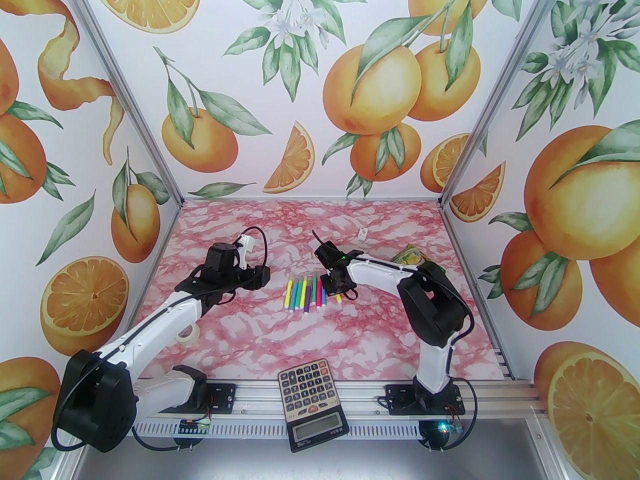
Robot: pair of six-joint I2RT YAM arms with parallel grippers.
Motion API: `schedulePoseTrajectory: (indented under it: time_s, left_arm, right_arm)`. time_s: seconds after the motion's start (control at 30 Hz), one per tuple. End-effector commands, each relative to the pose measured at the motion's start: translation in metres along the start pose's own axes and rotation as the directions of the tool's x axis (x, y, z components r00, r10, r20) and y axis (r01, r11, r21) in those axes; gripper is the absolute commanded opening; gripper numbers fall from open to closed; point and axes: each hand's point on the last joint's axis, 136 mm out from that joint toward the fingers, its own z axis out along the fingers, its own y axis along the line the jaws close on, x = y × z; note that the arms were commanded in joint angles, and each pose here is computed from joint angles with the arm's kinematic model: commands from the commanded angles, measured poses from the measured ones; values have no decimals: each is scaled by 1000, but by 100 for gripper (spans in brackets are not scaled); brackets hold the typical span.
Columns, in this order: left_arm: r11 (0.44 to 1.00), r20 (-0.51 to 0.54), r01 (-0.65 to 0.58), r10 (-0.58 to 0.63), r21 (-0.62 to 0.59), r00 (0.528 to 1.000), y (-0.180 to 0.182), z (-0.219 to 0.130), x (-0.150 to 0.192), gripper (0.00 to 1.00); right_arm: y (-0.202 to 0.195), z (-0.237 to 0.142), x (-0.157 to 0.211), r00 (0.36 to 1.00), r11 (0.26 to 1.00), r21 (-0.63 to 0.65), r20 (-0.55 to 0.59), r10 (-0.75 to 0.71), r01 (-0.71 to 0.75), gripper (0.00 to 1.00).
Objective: Open the pen caps
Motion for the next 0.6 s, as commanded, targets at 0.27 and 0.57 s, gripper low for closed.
schedulePoseTrajectory:
  time_s: [0.27,0.57]
  left_arm:
    - [996,52,29,-33,84,998,-16,-1,-14,70]
    - [986,57,46,-56,159,997,-29,3,-21,70]
  right_arm:
    - [-13,-18,-8,997,999,43,74,-7,4,16]
    - [-18,-54,-21,980,999,38,200,-20,13,16]
